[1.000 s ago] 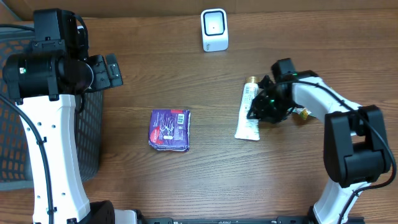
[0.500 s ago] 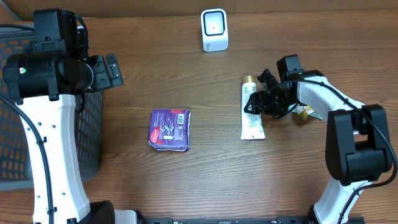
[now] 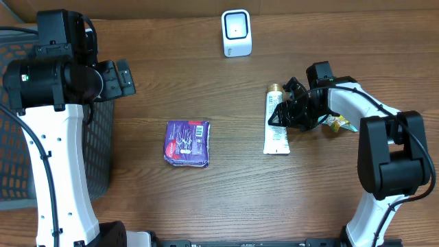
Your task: Scan the item barcode
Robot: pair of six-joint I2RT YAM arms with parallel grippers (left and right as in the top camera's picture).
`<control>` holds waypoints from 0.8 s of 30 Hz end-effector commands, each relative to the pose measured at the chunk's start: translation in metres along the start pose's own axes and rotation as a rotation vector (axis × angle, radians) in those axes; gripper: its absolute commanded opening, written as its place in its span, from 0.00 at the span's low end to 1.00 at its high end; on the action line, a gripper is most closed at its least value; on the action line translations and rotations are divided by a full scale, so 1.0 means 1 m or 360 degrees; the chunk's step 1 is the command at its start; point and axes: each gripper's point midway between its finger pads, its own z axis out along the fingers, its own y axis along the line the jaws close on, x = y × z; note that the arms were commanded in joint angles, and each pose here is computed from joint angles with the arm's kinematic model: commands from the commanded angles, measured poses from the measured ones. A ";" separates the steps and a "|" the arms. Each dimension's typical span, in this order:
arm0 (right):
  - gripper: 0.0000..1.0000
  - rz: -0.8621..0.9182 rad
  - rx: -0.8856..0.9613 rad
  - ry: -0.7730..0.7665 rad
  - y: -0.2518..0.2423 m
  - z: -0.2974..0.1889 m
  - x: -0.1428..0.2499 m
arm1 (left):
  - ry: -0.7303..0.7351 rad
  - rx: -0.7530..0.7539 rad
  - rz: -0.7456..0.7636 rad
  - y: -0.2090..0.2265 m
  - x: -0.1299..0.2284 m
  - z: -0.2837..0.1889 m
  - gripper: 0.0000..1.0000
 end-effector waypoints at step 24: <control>0.20 0.0093 0.0013 0.0079 -0.026 0.038 0.031 | -0.0035 0.0017 -0.0006 -0.002 -0.003 -0.007 1.00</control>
